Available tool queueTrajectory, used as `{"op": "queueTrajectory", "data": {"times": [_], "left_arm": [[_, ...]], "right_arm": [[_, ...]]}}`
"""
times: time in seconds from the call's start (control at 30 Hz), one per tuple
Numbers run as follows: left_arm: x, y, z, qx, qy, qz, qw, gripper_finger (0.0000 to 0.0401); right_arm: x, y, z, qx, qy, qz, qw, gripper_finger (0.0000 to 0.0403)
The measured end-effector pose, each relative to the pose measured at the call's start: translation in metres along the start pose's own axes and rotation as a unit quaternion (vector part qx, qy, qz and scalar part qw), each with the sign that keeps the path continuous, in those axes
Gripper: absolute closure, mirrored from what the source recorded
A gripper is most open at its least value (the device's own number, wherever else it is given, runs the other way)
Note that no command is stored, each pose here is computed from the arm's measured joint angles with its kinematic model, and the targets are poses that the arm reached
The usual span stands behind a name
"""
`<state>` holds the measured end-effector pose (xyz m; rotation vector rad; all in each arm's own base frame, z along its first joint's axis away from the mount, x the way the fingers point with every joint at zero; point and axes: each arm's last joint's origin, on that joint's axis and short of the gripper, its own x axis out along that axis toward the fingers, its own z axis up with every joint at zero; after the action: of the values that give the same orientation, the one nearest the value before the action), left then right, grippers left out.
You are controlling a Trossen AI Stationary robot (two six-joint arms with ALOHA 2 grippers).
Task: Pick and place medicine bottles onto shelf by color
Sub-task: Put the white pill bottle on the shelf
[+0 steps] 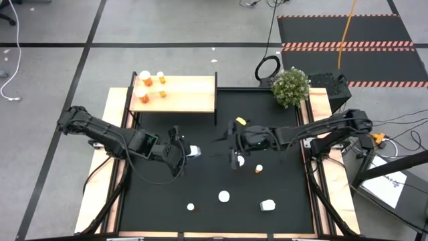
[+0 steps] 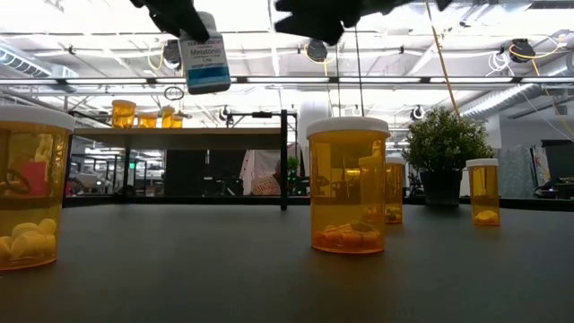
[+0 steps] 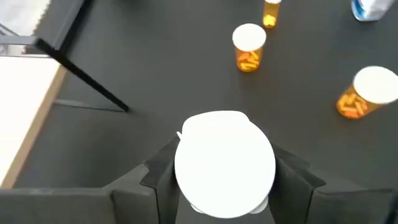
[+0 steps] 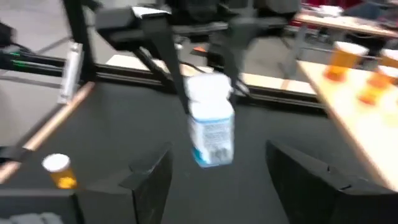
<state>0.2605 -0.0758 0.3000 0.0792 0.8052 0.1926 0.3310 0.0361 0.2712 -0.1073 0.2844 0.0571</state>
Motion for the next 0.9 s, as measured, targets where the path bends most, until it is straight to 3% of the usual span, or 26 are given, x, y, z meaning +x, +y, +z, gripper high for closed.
{"op": "queueTrajectory", "data": {"times": [0.3,0.57,0.77,0.9], "left_arm": [[-0.001,-0.005,0.006,0.033,-0.028,-0.027,0.999,0.0211],[-0.002,-0.006,0.01,0.046,-0.05,-0.038,0.997,0.0223],[0.004,-0.008,0.015,0.049,-0.067,-0.038,0.996,0.0211],[0.005,-0.009,0.02,0.044,-0.092,-0.038,0.994,0.0213]], "right_arm": [[0.035,0.004,-0.009,0.017,0.014,0.014,1.0,0.0124],[0.053,0.007,-0.016,0.023,0.012,0.061,0.998,0.0126],[0.055,0.002,-0.017,0.024,0.005,0.055,0.998,0.0128],[0.055,0.0,-0.014,0.022,-0.007,0.054,0.998,0.0153]]}}
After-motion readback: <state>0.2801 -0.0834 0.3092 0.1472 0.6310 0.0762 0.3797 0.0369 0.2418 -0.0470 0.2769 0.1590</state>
